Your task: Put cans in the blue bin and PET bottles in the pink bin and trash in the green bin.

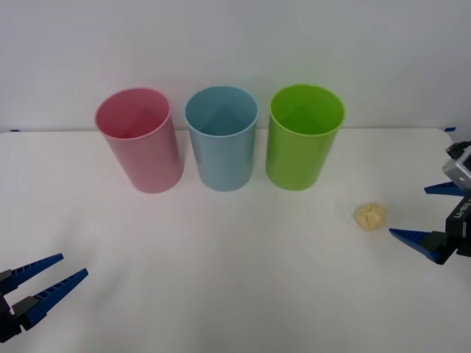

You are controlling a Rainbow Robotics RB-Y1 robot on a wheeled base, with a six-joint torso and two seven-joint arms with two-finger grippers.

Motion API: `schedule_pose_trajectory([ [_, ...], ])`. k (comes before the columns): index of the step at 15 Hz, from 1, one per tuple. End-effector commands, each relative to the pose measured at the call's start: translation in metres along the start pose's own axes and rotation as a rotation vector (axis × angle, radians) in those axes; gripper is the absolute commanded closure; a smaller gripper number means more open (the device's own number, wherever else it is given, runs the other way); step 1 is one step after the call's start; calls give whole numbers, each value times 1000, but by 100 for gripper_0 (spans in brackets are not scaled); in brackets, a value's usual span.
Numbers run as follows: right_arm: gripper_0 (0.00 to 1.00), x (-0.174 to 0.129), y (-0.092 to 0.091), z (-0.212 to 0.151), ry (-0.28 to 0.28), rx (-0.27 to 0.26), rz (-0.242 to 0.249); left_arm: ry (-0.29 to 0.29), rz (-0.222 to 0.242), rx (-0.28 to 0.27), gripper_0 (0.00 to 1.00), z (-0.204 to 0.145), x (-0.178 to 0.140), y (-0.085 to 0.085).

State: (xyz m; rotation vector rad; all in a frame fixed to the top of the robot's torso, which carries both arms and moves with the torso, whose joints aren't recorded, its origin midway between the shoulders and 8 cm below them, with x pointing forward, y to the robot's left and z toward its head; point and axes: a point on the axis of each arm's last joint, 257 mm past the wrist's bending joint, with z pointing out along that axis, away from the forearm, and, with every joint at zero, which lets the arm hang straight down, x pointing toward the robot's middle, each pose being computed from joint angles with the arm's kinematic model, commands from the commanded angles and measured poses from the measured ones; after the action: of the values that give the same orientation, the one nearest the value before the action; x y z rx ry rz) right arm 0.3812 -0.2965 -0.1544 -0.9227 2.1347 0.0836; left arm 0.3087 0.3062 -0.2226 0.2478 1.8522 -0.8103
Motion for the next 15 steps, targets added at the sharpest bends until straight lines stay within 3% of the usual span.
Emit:
schedule_pose_trajectory([
  [1,0,12,-14,6,27,12,35,0,0,0,0,0,0,0],
  [6,0,26,-38,18,67,54,62,0,0,0,0,0,0,0],
  [10,0,36,-46,40,102,71,68,0,0,0,0,0,0,0],
  [15,0,45,-50,69,114,64,112,0,0,0,0,0,0,0],
])
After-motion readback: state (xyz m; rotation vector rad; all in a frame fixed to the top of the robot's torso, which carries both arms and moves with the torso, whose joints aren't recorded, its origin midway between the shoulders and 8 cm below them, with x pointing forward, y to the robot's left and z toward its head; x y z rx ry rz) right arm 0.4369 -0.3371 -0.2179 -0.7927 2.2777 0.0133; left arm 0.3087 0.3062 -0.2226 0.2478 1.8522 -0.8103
